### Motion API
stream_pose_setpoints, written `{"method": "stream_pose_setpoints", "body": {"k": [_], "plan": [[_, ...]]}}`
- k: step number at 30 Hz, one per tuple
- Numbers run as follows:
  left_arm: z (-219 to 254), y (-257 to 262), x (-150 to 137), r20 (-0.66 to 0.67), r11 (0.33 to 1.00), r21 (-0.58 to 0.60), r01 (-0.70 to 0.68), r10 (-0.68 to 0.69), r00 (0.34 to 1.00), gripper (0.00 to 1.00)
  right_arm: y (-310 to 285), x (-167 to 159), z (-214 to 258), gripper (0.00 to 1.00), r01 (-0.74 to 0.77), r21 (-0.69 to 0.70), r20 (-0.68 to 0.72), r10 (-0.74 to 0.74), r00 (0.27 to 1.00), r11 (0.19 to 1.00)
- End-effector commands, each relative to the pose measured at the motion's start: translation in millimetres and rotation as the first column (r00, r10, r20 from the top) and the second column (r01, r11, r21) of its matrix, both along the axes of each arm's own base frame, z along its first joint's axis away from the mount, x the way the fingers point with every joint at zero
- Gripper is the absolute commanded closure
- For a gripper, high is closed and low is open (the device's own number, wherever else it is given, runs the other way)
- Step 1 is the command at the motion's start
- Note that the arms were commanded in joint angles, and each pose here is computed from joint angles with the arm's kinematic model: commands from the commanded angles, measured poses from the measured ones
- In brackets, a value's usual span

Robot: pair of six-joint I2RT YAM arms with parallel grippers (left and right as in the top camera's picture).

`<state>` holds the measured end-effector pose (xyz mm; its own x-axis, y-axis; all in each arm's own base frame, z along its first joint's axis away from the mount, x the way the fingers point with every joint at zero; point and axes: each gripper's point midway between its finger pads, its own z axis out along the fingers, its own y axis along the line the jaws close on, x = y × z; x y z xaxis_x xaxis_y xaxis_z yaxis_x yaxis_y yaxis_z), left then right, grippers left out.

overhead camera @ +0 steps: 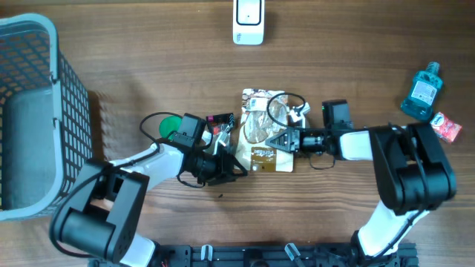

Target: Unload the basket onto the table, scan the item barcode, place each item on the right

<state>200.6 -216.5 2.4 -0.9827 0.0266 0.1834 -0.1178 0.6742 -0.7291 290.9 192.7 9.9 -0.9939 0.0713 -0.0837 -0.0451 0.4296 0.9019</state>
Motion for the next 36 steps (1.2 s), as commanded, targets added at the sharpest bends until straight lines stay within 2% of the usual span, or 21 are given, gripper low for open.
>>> {"method": "stream_pose_setpoints", "body": {"k": [1,6,9,10,14,17,21,25,28,31,36], "plan": [[-72.9,64.3,-32.9,-0.062,0.916,0.401,-0.015,0.043,0.997,0.01,-1.4,3.1,23.0,0.9,-0.024,-0.016,0.128,0.025,0.991,1.0],[-72.8,64.3,-33.0,-0.062,0.916,0.401,-0.014,0.043,0.997,0.0,-2.7,6.3,64.6,0.91,-0.019,-0.003,0.228,0.019,0.973,1.0],[-72.9,64.3,-33.0,-0.062,0.916,0.401,-0.014,0.043,0.997,0.0,-17.9,12.8,89.6,0.92,0.04,-0.017,0.287,-0.034,0.957,0.999],[-72.9,64.4,-32.9,-0.061,0.916,0.401,-0.014,0.042,0.997,0.0,-28.1,16.7,94.4,0.95,0.083,-0.037,0.297,-0.069,0.952,0.996],[-74.2,67.2,-30.9,-0.05,0.908,0.419,-0.019,0.044,0.998,0.0,-53.4,18.2,105.9,0.95,0.15,-0.061,0.327,-0.122,0.937,0.987],[-66.8,64.5,-14.0,0.007,0.906,0.421,-0.042,0.043,0.999,0.0,-61.6,17.3,109.3,0.95,0.172,-0.065,0.322,-0.142,0.936,0.983],[-22.3,53.0,33.0,0.16,0.912,0.396,-0.104,0.042,0.986,0.0,-62.9,19.9,120.6,0.95,0.153,-0.088,0.32,-0.117,0.94,0.984],[55.5,66.6,78.1,0.356,0.86,0.481,-0.17,-0.014,0.935,0.0,-72.1,27.3,126.4,0.95,0.174,-0.178,0.316,-0.112,0.942,0.968],[103.5,77.0,95.0,0.465,0.831,0.499,-0.246,-0.017,0.885,0.0,-73.3,26.1,136.3,0.96,0.155,-0.203,0.306,-0.088,0.948,0.967],[146.5,75.5,102.2,0.567,0.849,0.444,-0.285,-0.02,0.824,0.0,-68.4,16.4,151.0,0.96,0.096,-0.188,0.298,-0.036,0.954,0.977],[165.5,87.5,99.9,0.619,0.827,0.447,-0.341,-0.011,0.785,0.0,-58.9,-10.5,196.4,0.95,-0.003,-0.142,0.33,0.051,0.943,0.99]]}}
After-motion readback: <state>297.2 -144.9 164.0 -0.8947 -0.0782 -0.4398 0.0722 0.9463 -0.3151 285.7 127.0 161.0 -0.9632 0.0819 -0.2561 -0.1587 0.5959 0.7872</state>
